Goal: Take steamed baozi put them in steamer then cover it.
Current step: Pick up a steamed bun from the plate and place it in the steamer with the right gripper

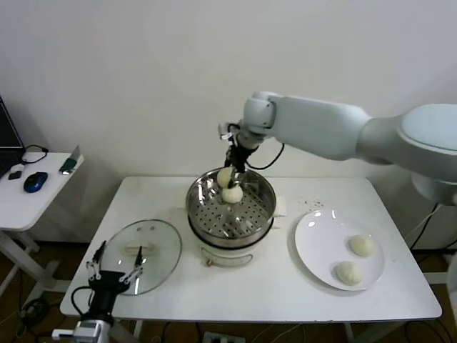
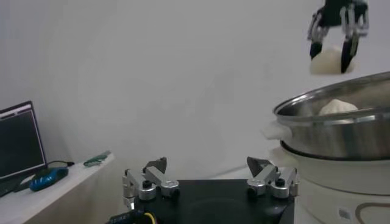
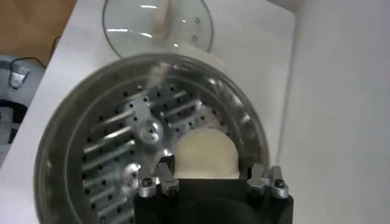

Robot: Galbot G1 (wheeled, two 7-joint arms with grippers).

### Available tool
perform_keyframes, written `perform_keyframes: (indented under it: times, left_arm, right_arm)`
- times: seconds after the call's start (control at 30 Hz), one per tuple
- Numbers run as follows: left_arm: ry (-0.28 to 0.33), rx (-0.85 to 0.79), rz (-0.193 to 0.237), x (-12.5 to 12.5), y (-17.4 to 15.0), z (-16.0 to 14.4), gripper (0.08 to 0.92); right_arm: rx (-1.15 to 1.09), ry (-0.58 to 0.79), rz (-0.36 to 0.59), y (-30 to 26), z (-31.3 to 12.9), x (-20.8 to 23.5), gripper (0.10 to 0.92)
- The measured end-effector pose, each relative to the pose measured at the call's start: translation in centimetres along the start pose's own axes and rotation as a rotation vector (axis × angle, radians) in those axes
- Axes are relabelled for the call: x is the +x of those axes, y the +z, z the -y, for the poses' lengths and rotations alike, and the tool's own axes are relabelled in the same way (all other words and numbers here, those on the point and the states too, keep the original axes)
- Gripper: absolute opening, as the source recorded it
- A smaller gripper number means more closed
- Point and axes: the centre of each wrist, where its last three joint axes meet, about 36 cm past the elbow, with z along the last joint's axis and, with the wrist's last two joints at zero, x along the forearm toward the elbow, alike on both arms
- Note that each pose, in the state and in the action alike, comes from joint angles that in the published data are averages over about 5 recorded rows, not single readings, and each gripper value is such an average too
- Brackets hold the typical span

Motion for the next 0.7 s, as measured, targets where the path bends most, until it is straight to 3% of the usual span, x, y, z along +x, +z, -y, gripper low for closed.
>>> perform_keyframes:
  times: [0.4, 0.7]
  left_arm:
    - [-0.004, -0.005, -0.010, -0.1, 0.6, -0.3, 0.823]
    - [-0.004, -0.006, -0.008, -0.2, 0.6, -0.3, 0.823]
  right_arm:
    - [0.025, -0.058, 0.000, -2.2, -1.4, -5.5, 0.671]
    - [0.024, -0.071, -0.003, -2.2, -1.9, -6.8, 0.815]
